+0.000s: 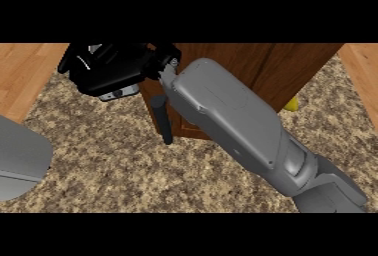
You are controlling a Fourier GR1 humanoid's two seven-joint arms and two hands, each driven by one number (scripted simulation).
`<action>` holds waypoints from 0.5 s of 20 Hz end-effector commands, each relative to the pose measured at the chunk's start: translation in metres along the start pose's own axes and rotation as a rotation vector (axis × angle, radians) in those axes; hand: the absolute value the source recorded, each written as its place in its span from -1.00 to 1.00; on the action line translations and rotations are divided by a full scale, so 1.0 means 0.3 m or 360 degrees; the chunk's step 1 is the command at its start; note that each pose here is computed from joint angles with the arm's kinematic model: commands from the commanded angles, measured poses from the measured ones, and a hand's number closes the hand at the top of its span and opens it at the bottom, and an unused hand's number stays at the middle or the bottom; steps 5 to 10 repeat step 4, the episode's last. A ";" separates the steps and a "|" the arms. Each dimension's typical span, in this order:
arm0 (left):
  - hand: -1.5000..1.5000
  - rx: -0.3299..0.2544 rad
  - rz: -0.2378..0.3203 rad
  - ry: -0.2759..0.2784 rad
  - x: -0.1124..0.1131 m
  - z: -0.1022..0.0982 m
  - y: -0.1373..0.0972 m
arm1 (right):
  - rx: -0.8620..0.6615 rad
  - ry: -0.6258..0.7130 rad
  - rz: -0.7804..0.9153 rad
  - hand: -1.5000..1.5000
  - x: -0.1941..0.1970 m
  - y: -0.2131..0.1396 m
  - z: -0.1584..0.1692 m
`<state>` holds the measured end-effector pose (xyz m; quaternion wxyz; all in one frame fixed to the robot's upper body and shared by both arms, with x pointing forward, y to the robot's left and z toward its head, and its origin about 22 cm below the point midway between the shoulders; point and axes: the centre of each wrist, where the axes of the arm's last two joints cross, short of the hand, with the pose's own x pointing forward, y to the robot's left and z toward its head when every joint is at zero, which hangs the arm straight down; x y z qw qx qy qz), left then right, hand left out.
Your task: Pick up the wine, place it into the cabinet and close the cabinet
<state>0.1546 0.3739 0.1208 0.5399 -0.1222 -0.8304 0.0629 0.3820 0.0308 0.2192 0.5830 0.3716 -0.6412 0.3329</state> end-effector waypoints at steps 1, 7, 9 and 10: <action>-1.00 -0.0033 0.0063 0.0028 -0.002 -0.006 -0.034 | -0.0593 0.0065 -0.0024 1.00 -0.055 -0.308 0.180; -1.00 -0.0054 0.0087 0.0067 -0.013 -0.015 -0.055 | -0.0562 0.0049 0.0006 1.00 -0.031 -0.300 0.167; -1.00 -0.0054 0.0087 0.0067 -0.013 -0.015 -0.055 | -0.0562 0.0049 0.0006 1.00 -0.031 -0.300 0.167; -1.00 -0.0054 0.0087 0.0067 -0.013 -0.015 -0.055 | -0.0562 0.0049 0.0006 1.00 -0.031 -0.300 0.167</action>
